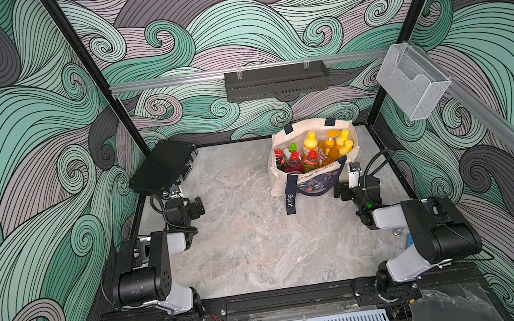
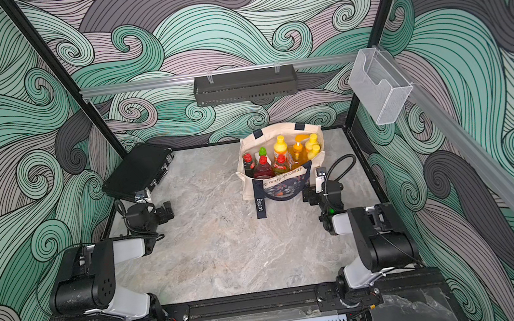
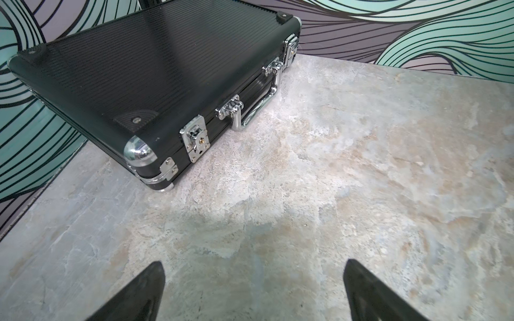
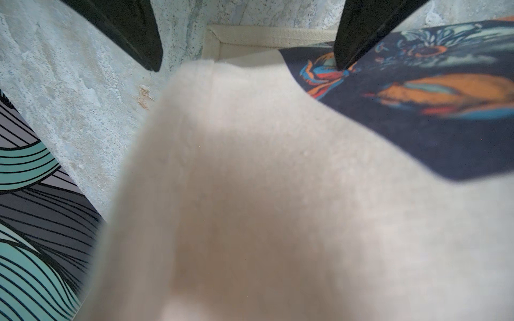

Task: Pack dish soap into the shopping bag
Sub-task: Reset both arms

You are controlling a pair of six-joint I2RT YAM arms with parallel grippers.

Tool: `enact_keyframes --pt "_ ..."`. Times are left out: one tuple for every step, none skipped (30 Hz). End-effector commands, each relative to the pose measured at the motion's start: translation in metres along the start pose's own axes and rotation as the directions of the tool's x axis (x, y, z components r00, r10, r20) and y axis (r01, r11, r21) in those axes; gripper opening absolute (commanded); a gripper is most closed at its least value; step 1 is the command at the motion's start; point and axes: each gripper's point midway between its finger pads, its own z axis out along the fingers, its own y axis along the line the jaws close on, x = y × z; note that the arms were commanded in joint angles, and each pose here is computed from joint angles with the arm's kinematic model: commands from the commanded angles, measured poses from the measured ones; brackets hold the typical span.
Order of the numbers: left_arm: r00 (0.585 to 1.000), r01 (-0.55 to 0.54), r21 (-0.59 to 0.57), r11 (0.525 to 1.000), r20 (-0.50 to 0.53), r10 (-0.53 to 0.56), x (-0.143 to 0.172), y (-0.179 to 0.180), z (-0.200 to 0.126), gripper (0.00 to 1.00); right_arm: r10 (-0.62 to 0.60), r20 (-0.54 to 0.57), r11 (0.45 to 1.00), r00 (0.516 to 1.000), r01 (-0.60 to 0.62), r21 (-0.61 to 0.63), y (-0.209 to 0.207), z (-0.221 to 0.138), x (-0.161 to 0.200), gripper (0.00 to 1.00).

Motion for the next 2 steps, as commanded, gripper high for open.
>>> enact_keyframes --pt "0.999 -0.006 0.014 1.0 0.04 0.006 -0.0148 -0.0031 0.0 0.98 0.01 0.059 1.0 0.998 -0.01 -0.007 -0.0002 0.0022 -0.022 0.99" --pt "0.999 -0.006 0.014 1.0 0.04 0.006 -0.0149 -0.0031 0.0002 0.98 0.012 0.058 1.0 0.998 -0.012 -0.007 -0.0006 0.002 -0.0216 0.99"
